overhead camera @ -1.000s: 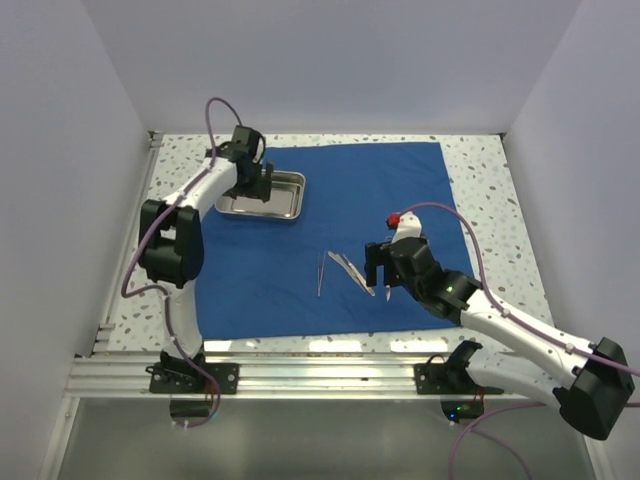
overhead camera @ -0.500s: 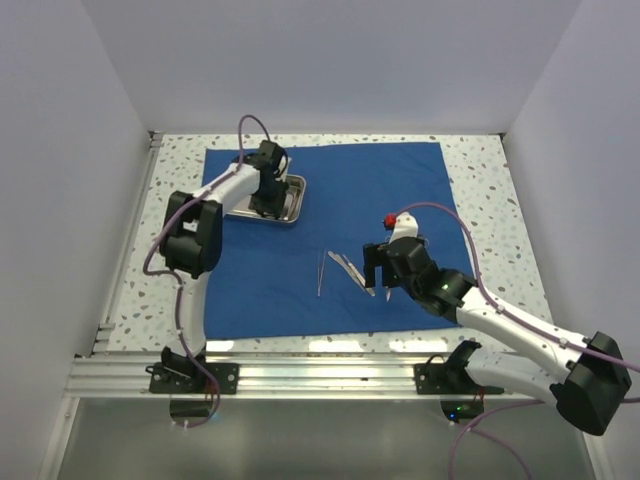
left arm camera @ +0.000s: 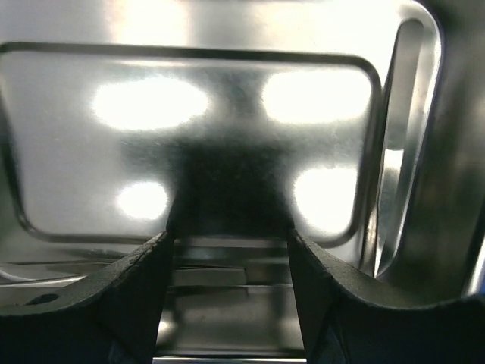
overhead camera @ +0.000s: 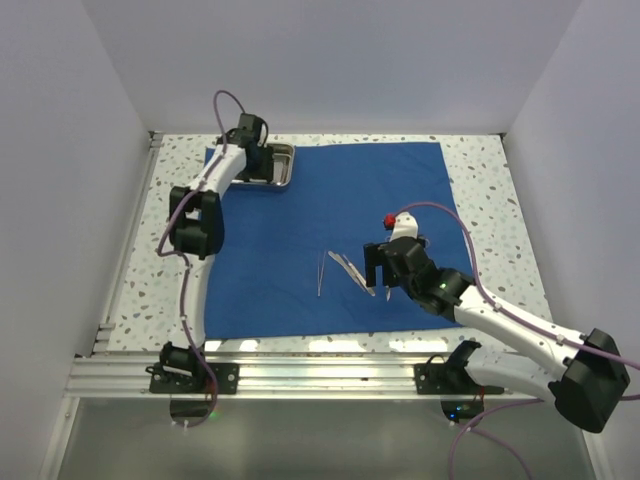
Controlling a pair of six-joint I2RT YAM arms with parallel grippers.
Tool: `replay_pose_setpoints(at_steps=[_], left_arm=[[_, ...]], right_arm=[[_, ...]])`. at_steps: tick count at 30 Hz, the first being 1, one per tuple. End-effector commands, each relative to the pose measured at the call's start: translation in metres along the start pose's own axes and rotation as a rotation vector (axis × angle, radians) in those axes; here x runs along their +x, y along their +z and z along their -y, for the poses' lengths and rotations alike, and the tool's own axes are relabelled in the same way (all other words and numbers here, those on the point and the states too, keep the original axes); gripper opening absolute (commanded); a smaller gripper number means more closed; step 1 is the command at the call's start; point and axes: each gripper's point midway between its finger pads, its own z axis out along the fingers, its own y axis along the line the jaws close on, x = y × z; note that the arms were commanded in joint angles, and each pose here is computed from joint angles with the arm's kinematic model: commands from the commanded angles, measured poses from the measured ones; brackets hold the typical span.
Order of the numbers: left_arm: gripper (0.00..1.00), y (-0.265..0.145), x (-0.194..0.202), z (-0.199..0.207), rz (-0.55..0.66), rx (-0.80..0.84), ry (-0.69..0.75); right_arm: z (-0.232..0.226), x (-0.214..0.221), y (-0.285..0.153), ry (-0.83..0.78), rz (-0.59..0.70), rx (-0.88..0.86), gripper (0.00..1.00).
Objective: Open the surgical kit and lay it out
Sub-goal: Adjust the container in the surgical kit.
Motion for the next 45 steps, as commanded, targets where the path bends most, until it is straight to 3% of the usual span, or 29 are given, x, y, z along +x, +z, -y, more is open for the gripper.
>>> replay_pose_setpoints(at_steps=[1,4,10,22,26,29,32,37,42,43,44,45], left_arm=[[0.66,0.001,-0.054,-0.017,0.188,0.018,-0.104],[0.63,0.013,-0.066,-0.026,0.261,0.036,-0.162],[0.60,0.031,-0.007,-0.026,0.050,0.008,-0.153],[0.60,-0.013,0.084,-0.011,-0.078,-0.053,-0.077],[0.59,-0.038,0.093,-0.015,-0.057,-0.076,-0.075],[0.60,-0.061,0.088,-0.023,-0.013,-0.105,-0.086],[0.71,-0.088,0.073,-0.026,0.058,-0.119,-0.112],[0.80,-0.131,0.030,-0.020,0.226,-0.071,-0.149],[0.82,-0.135,-0.027,-0.003,0.363,0.009,-0.189],[0.82,-0.131,-0.035,0.002,0.364,0.030,-0.186],[0.82,-0.119,-0.050,0.006,0.372,0.036,-0.178],[0.82,-0.113,-0.057,0.007,0.380,0.035,-0.179]], right_arm=[[0.002,-0.015,0.001,0.005,0.039,0.030,0.94],[0.004,-0.015,0.002,0.001,0.038,0.039,0.94],[0.004,-0.012,0.005,-0.005,0.026,0.044,0.94],[-0.005,-0.012,0.005,0.006,0.025,-0.006,0.94],[-0.010,-0.016,0.003,0.019,0.041,-0.029,0.93],[-0.012,-0.023,-0.001,0.043,0.046,-0.038,0.93],[-0.023,-0.046,-0.018,0.082,0.065,-0.084,0.92],[-0.040,-0.122,-0.046,0.143,0.165,-0.109,0.98],[-0.057,-0.211,-0.006,0.063,0.249,0.006,0.99],[-0.064,-0.199,0.038,0.015,0.169,0.039,0.99],[-0.060,-0.232,0.046,0.040,0.208,0.039,0.99],[-0.066,-0.232,0.070,0.038,0.173,-0.003,0.99]])
